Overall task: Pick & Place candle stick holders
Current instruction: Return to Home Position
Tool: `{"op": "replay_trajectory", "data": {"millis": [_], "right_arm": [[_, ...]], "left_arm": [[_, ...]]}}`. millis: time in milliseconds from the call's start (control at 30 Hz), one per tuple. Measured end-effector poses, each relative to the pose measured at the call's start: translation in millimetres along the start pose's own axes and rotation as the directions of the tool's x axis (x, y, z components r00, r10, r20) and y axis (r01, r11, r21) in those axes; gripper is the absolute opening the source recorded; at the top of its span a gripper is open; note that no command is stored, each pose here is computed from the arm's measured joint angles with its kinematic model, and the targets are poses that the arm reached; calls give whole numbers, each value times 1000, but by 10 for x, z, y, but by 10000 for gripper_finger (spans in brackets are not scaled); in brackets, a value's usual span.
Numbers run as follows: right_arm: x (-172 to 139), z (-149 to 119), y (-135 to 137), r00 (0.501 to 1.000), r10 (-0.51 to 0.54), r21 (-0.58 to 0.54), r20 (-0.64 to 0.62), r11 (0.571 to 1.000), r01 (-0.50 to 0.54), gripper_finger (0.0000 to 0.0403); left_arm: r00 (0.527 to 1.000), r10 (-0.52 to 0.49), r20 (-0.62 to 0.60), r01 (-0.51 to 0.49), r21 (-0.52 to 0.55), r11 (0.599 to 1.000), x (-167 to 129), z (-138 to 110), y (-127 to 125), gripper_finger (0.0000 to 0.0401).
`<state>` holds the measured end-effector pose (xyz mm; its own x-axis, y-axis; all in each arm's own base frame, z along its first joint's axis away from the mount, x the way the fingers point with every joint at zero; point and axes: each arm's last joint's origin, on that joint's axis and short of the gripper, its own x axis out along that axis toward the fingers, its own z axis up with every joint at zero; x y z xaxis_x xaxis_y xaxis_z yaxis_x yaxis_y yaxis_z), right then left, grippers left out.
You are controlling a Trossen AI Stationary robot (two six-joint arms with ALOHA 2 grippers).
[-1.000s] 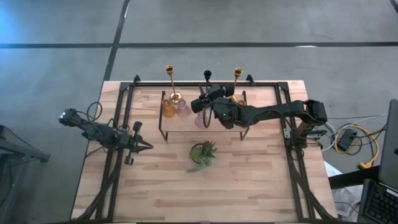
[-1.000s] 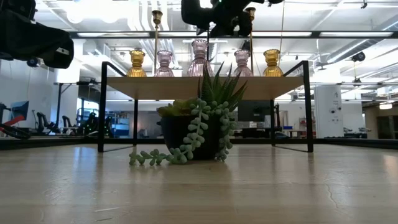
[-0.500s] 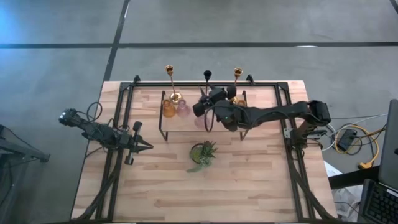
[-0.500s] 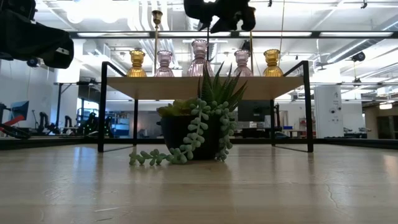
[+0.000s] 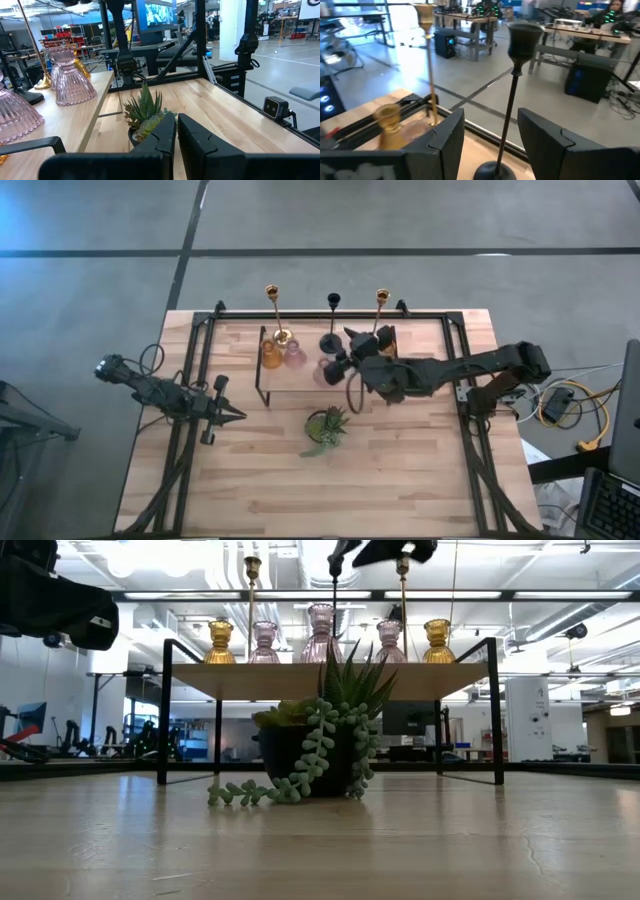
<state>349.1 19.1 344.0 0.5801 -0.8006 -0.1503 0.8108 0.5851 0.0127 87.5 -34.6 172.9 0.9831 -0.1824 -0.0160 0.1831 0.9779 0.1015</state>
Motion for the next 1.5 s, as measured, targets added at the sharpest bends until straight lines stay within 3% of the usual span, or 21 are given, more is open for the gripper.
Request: {"op": "replay_trajectory", "data": {"millis": [267, 433, 533, 633, 733, 867, 1033, 1500], "right_arm": [[-590, 129, -16, 989, 149, -52, -22, 987, -150, 157], [-933, 161, -143, 941, 317, -106, -117, 938, -329, 136], [-1050, 141, -319, 897, 383, -121, -222, 902, -415, 117], [-1123, 63, -565, 875, 368, -124, -316, 898, -422, 92], [-1195, -94, -809, 859, 357, -116, -367, 899, -423, 60], [-1297, -306, -1053, 801, 451, -72, -394, 853, -516, 19], [-1381, -521, -1371, 741, 548, -36, -389, 794, -606, 9], [-1430, -1036, -2053, 722, 672, -5, -166, 732, -682, 8]], "left_arm": [[1000, 0, 0, 0, 0, 1000, 0, 0, 0, 26], [1000, 0, 0, 0, 0, 1000, 0, 0, 0, 26], [1000, 0, 0, 0, 0, 1000, 0, 0, 0, 26], [1000, 0, 0, 0, 0, 1000, 0, 0, 0, 26], [1000, 0, 0, 0, 0, 1000, 0, 0, 0, 26], [1000, 0, 0, 0, 0, 1000, 0, 0, 0, 26], [1000, 0, 0, 0, 0, 1000, 0, 0, 0, 26], [1000, 0, 0, 0, 0, 1000, 0, 0, 0, 26]]}}
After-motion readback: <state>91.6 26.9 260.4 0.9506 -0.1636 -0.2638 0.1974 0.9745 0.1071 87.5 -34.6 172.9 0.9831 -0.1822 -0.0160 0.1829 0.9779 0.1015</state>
